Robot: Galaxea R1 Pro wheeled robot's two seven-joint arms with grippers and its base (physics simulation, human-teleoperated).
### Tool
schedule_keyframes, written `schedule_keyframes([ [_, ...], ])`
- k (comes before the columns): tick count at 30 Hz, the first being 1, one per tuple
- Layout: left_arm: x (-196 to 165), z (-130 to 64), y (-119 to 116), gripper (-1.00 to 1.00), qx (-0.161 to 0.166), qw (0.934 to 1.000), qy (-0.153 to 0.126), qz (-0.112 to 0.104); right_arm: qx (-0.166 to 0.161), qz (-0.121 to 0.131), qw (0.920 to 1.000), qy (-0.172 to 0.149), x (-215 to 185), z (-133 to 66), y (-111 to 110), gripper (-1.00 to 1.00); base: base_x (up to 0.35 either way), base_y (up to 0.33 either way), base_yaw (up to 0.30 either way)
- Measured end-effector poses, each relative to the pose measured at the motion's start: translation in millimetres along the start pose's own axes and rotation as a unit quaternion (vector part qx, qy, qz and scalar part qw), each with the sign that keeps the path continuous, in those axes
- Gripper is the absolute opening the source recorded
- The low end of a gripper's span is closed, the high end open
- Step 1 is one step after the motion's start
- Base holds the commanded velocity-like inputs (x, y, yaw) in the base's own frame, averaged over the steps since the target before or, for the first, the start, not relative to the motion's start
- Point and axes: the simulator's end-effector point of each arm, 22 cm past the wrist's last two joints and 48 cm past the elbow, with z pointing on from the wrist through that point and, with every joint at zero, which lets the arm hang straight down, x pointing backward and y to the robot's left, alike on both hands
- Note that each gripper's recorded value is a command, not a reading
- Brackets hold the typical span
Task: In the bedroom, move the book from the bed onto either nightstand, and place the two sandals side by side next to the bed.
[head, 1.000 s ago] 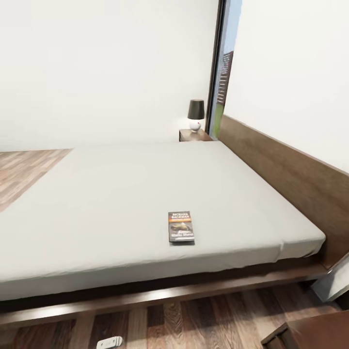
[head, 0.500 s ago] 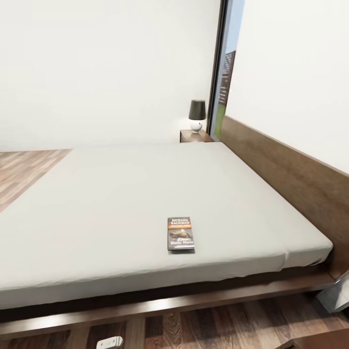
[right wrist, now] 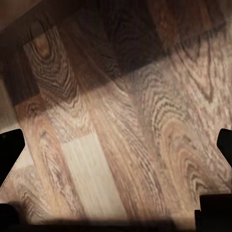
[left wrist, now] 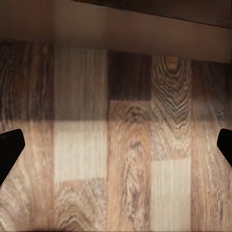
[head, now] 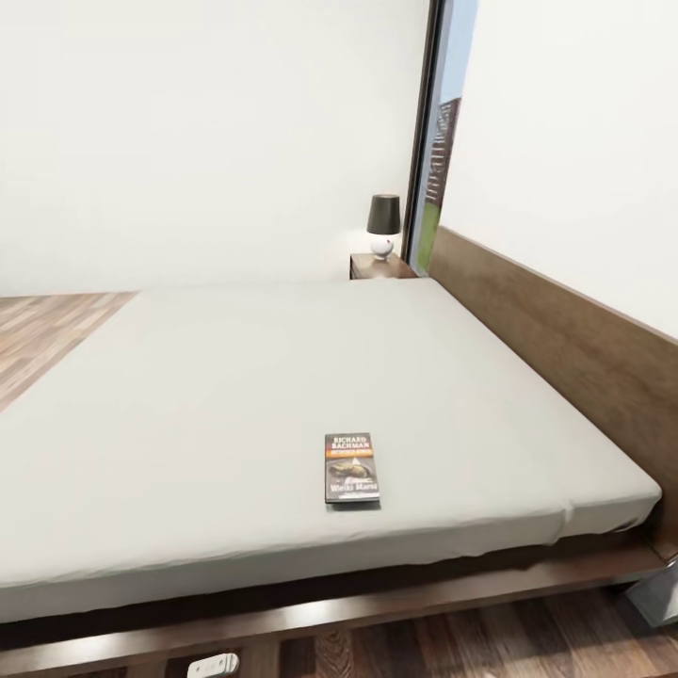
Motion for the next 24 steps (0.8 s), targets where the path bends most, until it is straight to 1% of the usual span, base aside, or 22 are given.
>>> schedule_keyframes([
  [5, 0.1, 0.1, 0.0, 1.0, 0.0, 1.0, 0.0, 0.0, 0.0, 0.0, 1.0, 0.0, 0.2, 0.0, -0.3, 1.0, 0.142, 0.0, 0.0],
  [24, 0.1, 0.2, 0.0, 1.0, 0.0, 1.0, 0.0, 0.0, 0.0, 0.0, 1.0, 0.0, -0.4, 0.2, -0.2, 1.0, 0.005, 0.0, 0.0],
])
